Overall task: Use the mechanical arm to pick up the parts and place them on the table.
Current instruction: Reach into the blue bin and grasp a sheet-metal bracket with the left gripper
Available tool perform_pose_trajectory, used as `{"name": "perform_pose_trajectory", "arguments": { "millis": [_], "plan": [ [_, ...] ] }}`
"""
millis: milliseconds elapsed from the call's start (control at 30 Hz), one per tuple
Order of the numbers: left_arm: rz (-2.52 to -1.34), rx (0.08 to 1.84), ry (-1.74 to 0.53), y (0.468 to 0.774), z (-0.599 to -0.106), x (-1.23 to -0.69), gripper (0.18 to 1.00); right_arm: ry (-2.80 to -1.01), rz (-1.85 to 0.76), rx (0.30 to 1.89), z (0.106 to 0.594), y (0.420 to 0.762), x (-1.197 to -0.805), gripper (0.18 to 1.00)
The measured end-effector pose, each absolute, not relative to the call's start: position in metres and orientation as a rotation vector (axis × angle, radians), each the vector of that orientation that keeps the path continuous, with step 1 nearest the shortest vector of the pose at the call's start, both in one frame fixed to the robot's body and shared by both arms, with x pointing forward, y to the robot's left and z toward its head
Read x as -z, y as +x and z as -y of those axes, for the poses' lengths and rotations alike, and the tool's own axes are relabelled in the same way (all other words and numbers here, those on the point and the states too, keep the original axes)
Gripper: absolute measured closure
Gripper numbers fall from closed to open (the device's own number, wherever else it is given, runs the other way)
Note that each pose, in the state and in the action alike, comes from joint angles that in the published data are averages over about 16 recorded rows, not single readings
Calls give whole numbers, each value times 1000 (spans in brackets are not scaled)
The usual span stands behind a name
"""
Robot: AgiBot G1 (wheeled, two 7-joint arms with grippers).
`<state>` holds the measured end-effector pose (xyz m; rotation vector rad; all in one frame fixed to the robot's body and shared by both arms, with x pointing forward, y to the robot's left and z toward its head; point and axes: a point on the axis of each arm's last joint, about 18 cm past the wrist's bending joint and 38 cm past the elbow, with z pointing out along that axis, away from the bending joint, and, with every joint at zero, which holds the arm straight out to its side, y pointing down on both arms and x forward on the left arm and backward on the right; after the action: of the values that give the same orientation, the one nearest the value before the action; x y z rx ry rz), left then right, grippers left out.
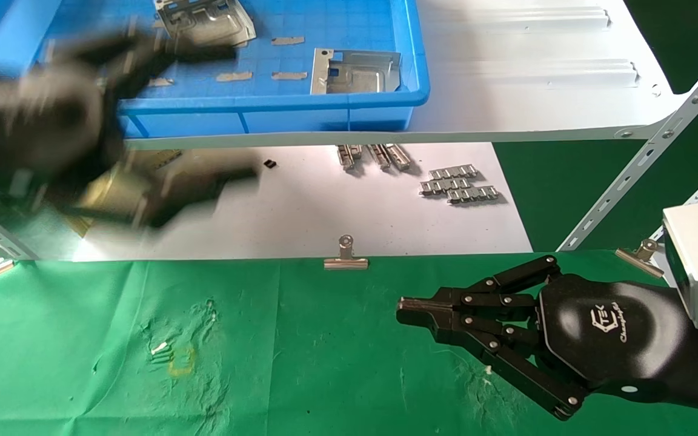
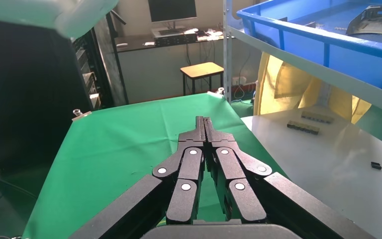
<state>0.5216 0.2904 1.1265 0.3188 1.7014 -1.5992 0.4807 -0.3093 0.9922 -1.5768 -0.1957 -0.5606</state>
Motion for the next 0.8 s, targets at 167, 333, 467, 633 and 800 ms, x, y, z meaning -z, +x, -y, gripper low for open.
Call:
{"name": "perform_pose_trajectory", "arguments": {
  "millis": [167,333,467,633,800],
  "plan": [
    [-1649,1493,201,561,-285,-1184,184,-1577,196,561,309,481,-992,987],
    [-1597,1386,25,603,-281,-1229,184,-1577,196,561,309,481,-992,987],
    [-1552,1305,-115,632,-279,-1251,184,-1577,196,561,309,481,-992,987],
    [-1493,1229,-269,662,-280,-1262,184,-1577,196,561,309,481,-992,987],
    [-1452,1190,-385,681,-282,-1260,184,-1577,196,561,309,481,-992,987]
  ]
}}
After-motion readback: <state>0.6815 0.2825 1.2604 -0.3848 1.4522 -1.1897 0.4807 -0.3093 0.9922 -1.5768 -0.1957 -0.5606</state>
